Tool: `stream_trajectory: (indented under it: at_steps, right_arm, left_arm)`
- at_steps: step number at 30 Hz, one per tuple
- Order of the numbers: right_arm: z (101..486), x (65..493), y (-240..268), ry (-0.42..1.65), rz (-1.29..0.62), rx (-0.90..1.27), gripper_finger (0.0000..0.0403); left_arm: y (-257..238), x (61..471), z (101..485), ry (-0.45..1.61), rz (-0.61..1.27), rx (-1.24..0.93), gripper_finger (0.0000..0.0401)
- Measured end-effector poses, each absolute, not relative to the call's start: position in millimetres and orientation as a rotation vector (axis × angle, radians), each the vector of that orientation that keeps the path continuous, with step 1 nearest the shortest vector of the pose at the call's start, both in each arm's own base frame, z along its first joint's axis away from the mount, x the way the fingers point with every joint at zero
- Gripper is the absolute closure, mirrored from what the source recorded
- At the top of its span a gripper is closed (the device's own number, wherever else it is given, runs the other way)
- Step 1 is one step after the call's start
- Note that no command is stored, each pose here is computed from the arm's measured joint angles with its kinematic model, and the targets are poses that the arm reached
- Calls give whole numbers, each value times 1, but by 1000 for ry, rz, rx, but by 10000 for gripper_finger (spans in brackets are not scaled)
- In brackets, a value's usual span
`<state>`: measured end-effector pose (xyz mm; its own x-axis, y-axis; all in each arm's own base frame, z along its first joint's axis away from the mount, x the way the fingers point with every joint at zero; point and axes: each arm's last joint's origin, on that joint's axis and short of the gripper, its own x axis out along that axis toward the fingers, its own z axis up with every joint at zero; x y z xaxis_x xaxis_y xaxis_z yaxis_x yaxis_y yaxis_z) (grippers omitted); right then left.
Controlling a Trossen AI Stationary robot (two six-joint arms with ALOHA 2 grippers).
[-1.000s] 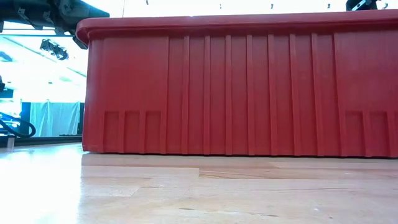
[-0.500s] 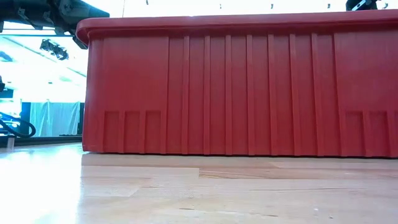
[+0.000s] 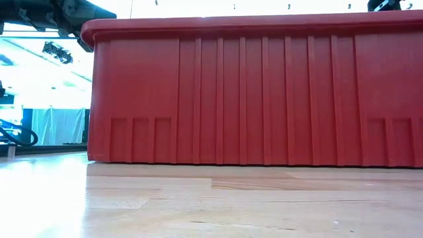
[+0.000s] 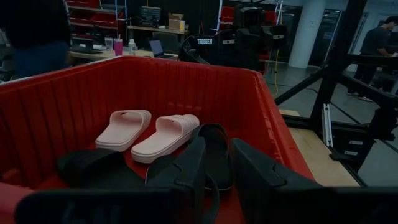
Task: Pick and place slides into bin
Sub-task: Return to Home Position
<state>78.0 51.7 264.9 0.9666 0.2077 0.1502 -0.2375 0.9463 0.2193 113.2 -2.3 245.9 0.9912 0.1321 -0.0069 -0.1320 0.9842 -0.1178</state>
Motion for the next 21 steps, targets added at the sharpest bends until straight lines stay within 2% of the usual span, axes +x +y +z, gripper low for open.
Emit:
stream_trajectory:
  at_steps: [21]
  right_arm:
    - [265,78,52,-126,227,239,259]
  left_arm:
    - [-2,113,246,-1,133,-118,318]
